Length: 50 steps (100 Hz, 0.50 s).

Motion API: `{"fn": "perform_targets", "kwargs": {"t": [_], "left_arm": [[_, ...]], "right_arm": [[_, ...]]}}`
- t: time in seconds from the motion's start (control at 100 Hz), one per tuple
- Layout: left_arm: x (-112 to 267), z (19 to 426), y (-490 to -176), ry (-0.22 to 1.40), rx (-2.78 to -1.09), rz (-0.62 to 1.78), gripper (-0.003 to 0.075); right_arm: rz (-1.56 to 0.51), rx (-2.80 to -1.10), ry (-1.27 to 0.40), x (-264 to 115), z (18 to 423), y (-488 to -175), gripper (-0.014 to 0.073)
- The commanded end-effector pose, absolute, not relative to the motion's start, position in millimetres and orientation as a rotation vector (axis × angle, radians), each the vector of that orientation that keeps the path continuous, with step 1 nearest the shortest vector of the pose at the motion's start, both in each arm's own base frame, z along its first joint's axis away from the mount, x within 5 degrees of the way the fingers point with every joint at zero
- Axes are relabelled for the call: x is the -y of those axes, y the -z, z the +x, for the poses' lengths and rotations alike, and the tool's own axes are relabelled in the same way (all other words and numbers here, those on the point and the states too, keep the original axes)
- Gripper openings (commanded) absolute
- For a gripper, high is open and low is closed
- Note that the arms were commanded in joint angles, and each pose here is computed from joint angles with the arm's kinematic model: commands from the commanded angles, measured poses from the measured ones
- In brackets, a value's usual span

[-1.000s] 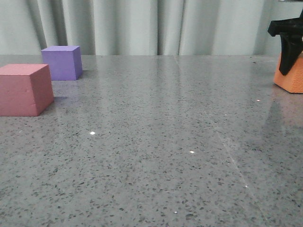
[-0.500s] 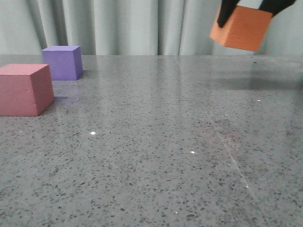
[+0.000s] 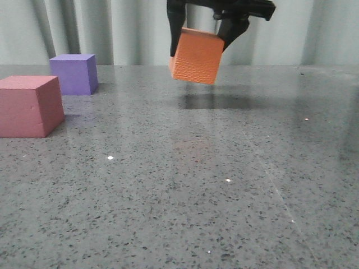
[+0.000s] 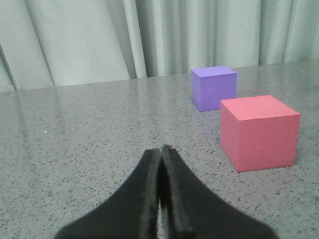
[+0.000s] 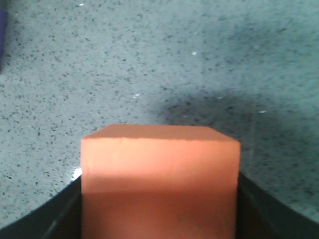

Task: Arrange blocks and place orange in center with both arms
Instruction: 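Lift the orange cube and carry it toward the table center, then set the orange cube down and open the right gripper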

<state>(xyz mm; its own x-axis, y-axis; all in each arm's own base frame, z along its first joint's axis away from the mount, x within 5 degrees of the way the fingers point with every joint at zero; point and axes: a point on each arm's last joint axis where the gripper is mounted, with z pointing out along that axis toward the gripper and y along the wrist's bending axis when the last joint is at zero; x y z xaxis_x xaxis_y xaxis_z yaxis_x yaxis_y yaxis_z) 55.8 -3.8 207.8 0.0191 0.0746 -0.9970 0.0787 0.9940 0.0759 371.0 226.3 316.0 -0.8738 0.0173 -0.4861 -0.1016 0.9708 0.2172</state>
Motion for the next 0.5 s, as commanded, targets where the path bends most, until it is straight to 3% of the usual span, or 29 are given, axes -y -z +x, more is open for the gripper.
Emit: {"fn": "perform_targets", "kwargs": {"t": [0.0, 0.38, 0.49], "left_arm": [[6, 55, -197, 0.031, -1.504, 0.128, -0.0019], [6, 55, -197, 0.033, -1.504, 0.126, -0.0019], [6, 55, -197, 0.033, -1.504, 0.126, -0.0019]], "right_arm": [[-0.037, -2.507, -0.379, -228, 368, -344, 0.0245], [-0.029, -2.563, -0.343, -237, 378, -317, 0.0252], [-0.029, -2.579, -0.334, -239, 380, -310, 0.0335]]}}
